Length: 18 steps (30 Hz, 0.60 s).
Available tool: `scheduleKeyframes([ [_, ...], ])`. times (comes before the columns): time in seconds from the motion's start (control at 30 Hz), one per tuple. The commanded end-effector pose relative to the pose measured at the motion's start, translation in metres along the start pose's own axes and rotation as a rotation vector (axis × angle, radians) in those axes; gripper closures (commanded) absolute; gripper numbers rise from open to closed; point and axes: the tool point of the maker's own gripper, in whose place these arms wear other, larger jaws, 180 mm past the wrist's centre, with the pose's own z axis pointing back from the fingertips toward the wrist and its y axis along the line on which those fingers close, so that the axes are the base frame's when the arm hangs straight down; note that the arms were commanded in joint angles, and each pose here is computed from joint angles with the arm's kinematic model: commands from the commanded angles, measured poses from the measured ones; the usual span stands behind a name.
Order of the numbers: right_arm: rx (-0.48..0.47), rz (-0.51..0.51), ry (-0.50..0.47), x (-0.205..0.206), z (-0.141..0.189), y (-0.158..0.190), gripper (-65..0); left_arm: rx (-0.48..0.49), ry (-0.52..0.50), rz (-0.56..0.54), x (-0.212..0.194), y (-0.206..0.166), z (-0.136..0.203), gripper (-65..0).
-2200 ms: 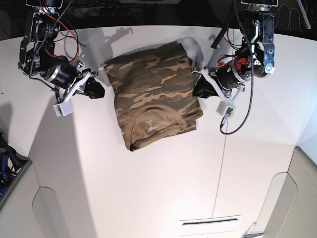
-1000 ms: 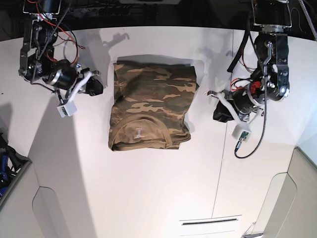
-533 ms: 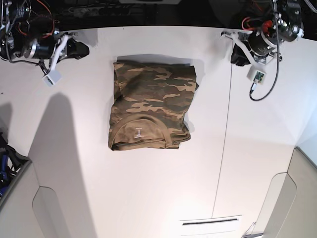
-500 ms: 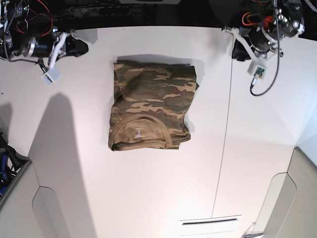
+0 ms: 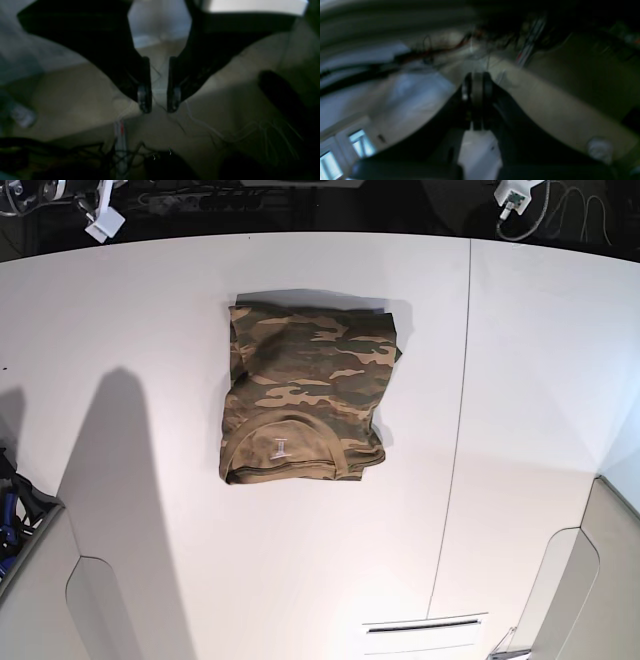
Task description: Fold the T-shirt properly
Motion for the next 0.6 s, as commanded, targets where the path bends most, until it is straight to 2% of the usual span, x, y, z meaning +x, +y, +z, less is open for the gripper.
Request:
scheduleKeyframes([
  [0.0, 0.003, -0.012, 0.014, -0.008, 0.0, 0.0, 0.0, -0.002, 0.0, 0.017, -0.009, 0.003, -0.002, -11.8],
  [0.13, -0.016, -0.065, 0.093, -0.042, -0.018, -0.009, 0.0, -0.035, 0.05, 0.147, -0.052, 0.009, -0.03, -11.8],
  [0.3, -0.033, -0.145, 0.166, -0.089, -0.052, -0.023, 0.0, -0.159, 0.177, 0.22, -0.094, -0.012, -0.067, -11.8],
  [0.57, -0.14, -0.056, 0.385, -0.134, -0.091, -0.053, 0.0, -0.251, 0.312, 0.227, -0.112, -0.042, -0.113, -11.8],
])
